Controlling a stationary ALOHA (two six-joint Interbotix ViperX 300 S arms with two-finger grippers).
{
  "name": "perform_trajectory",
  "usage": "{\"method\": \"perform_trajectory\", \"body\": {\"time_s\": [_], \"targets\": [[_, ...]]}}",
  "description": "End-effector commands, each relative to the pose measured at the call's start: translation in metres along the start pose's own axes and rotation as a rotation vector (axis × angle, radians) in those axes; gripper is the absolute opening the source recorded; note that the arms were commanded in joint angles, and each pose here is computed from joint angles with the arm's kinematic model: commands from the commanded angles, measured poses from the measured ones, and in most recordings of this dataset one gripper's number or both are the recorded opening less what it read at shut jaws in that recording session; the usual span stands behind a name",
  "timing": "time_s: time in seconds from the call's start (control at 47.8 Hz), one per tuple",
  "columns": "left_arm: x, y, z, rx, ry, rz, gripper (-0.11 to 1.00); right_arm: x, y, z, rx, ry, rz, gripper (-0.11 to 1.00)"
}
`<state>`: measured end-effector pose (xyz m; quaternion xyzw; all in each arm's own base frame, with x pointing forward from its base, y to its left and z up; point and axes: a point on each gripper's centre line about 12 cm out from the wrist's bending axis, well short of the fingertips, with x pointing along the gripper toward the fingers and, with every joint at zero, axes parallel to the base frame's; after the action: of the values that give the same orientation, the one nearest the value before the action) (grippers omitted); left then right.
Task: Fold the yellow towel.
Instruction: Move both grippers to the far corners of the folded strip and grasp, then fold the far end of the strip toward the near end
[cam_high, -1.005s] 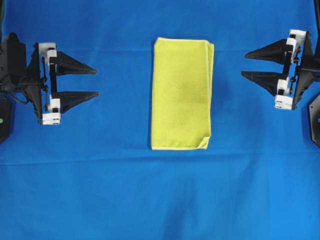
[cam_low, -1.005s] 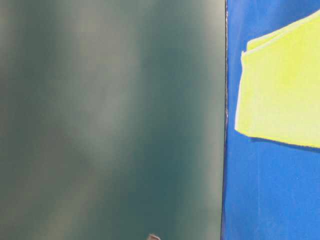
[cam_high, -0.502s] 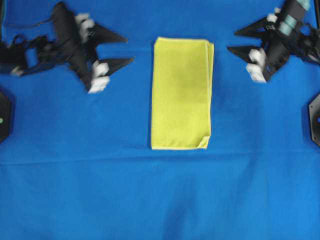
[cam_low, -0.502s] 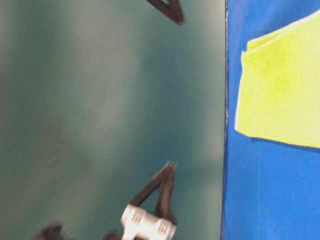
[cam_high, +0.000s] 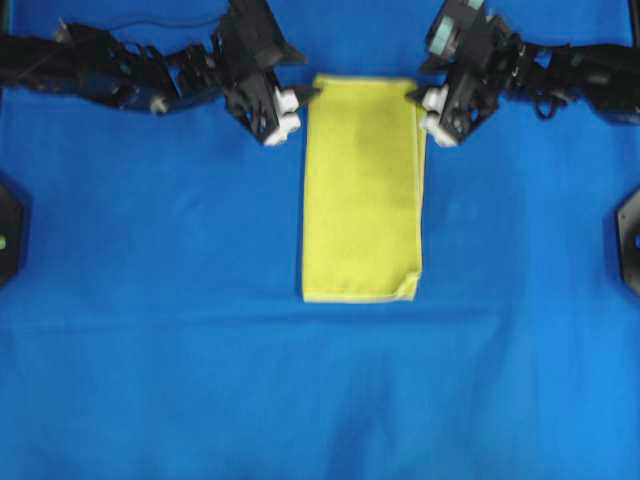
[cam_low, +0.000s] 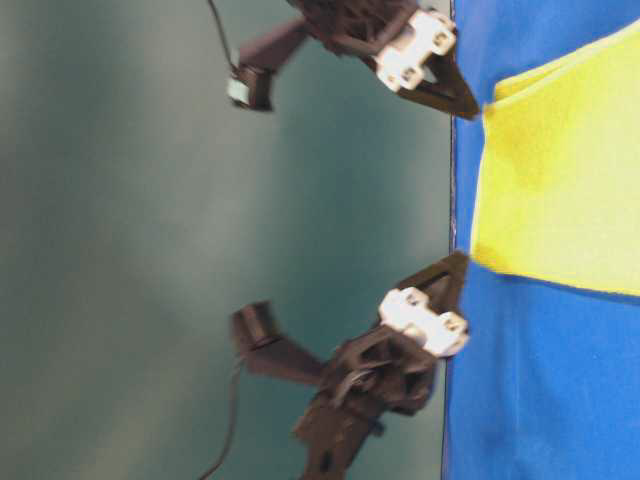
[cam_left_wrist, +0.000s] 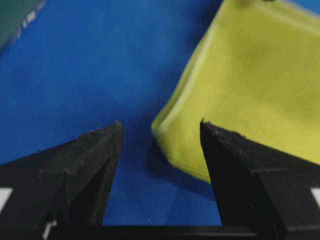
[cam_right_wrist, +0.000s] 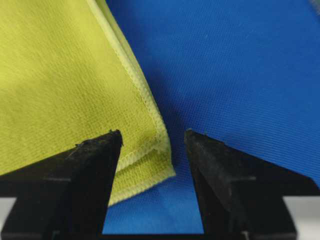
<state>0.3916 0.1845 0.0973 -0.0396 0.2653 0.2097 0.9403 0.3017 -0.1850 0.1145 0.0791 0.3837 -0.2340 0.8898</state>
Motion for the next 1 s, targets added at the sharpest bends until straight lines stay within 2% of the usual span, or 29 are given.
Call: {"method": "perform_trajectory", "body": {"time_s": [0.0,0.188,0.272,0.356,0.481,0.628,0.733,0.879,0.984], "targets": [[0.011,0.006,0.006,-0.003,-0.023,0.011,0.60,0.006,-0.004,0.006,0.005,-0.009,-0.007,0.58],[0.030,0.012,-0.009,-0.011,0.010,0.023,0.60,0.019,-0.011,-0.009,0.017,0.046,-0.017,0.57],[0.034,0.012,-0.013,-0.013,0.024,0.022,0.56,0.022,-0.010,-0.011,0.011,0.056,-0.014,0.53],[0.034,0.012,-0.015,-0.004,0.033,0.021,0.50,0.022,-0.010,-0.012,0.007,0.055,-0.013,0.37],[0.033,0.010,-0.017,0.001,0.047,0.017,0.28,0.021,-0.010,-0.011,-0.001,0.052,-0.013,0.05],[0.031,0.008,-0.020,0.006,0.061,0.014,0.05,0.021,-0.010,-0.010,-0.002,0.049,-0.013,0.04],[0.028,0.009,-0.016,0.021,0.053,0.014,0.05,0.021,-0.010,-0.010,0.003,0.047,-0.014,0.04],[0.021,0.009,0.003,0.090,0.021,0.014,0.05,0.011,-0.011,0.001,0.006,0.015,-0.020,0.04],[0.013,0.012,0.020,0.118,0.000,0.019,0.05,-0.002,-0.013,0.013,0.006,-0.025,-0.028,0.04]]}}
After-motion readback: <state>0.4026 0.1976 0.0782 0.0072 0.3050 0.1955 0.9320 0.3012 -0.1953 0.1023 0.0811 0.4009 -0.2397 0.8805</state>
